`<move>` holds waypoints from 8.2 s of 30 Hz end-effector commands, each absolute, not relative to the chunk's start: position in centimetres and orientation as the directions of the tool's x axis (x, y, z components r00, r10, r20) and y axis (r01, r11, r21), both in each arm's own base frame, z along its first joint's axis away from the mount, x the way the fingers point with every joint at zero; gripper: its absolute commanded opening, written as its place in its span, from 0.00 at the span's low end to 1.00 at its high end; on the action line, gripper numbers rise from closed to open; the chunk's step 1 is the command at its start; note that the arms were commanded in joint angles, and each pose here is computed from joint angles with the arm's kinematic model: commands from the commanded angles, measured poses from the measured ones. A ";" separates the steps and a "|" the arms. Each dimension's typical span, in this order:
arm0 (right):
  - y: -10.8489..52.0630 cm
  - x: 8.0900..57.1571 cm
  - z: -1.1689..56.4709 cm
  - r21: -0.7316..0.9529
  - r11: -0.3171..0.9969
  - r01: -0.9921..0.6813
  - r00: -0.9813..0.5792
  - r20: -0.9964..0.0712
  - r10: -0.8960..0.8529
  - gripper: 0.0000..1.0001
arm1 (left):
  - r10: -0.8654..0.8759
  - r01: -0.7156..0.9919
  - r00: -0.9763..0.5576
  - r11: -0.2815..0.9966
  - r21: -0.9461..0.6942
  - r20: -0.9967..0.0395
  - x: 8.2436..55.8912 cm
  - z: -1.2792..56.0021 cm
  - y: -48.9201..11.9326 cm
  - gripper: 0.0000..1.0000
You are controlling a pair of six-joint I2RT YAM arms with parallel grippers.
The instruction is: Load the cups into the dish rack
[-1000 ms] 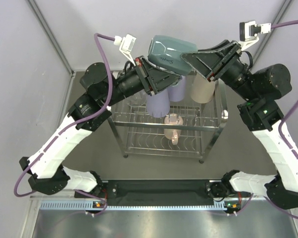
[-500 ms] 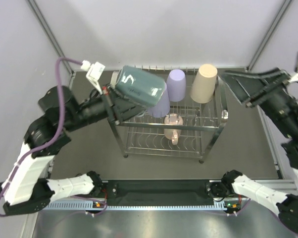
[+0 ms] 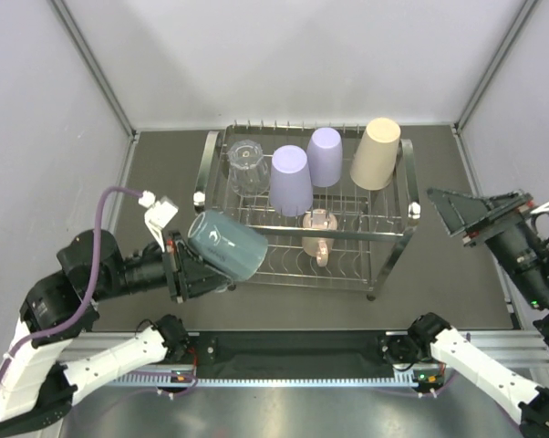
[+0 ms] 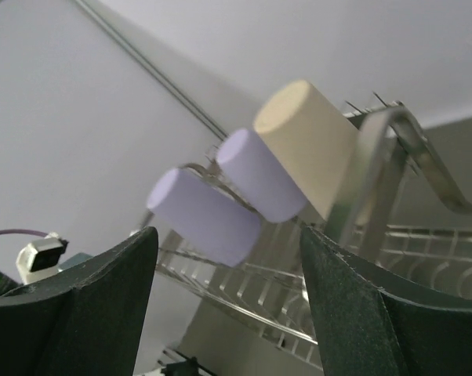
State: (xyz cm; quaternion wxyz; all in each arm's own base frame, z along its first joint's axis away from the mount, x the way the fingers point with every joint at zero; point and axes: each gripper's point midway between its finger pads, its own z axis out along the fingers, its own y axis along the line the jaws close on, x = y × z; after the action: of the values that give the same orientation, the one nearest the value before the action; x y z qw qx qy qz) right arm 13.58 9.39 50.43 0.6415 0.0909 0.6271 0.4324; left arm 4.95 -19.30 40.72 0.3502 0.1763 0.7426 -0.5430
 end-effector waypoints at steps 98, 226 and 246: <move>3.4 12.7 33.0 0.647 0.755 -0.103 -0.180 -0.759 0.626 0.76 | 0.024 0.601 -0.668 0.606 -0.520 -0.744 6.4 18.3 -26.2 0.00; 2.6 8.9 32.0 0.679 0.715 -0.167 -0.231 -0.732 0.641 0.78 | -0.252 -0.026 -0.520 0.960 -0.279 -0.816 16.6 9.6 -27.9 0.46; 2.2 8.2 32.0 0.687 0.703 -0.183 -0.225 -0.726 0.650 0.78 | -0.041 0.404 -0.706 0.797 -0.449 -0.707 5.5 11.6 -29.3 0.39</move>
State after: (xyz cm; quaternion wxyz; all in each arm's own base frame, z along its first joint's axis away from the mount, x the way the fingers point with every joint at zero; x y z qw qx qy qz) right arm 8.72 2.15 31.72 0.6015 0.1728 0.7062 0.3310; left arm 6.80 -28.61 10.55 0.3905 0.0811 0.8831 -0.2472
